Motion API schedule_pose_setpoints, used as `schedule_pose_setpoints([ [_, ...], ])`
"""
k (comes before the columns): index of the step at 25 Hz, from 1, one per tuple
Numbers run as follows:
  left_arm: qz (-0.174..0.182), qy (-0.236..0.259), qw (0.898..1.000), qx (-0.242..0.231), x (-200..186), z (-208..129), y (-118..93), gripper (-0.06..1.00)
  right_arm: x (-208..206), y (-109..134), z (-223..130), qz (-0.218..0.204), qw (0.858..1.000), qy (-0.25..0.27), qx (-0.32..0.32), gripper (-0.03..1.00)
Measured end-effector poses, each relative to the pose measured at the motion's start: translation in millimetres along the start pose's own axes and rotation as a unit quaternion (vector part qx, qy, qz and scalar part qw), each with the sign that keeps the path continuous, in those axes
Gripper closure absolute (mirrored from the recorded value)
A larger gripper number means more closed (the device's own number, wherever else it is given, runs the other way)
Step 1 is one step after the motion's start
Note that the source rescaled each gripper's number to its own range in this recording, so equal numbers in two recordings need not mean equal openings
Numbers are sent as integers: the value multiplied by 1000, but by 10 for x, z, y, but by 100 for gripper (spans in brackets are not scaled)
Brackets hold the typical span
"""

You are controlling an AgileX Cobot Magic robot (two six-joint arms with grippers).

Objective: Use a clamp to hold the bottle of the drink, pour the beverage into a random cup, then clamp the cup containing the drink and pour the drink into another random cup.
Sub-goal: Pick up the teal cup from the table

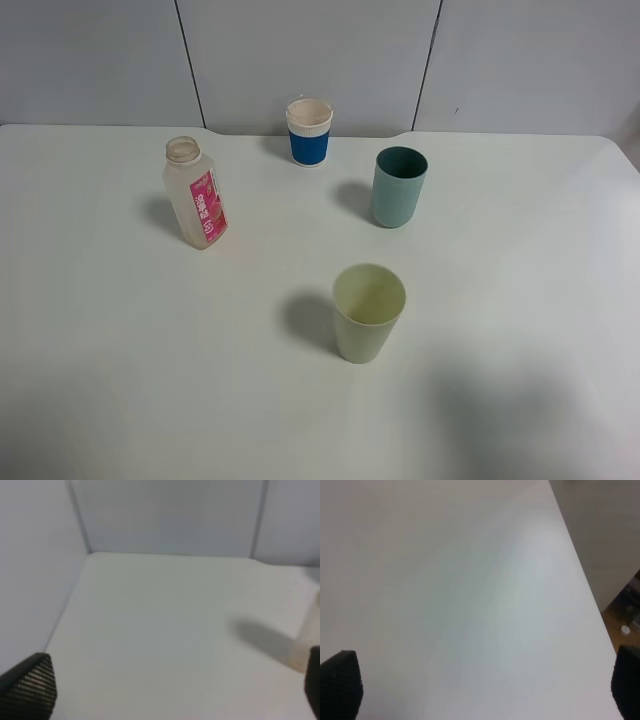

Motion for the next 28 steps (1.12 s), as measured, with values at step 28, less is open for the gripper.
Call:
schedule_pose_setpoints([
  [28, 13, 94, 995, -6, 279, -1016, 85, -6, 0, 0, 0, 0, 1000, 0, 0, -3],
])
Point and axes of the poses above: a point on each arm's last joint axis where the gripper is mounted, x pointing out along that axis toward the gripper, y along the wrist's bending axis when the last joint is at zero, z = x × y, the point moved 5 cm from there along x, pointing out along that axis toward the gripper, and after that the axes turned 12 degrees about -x, right-handed, at the moved point
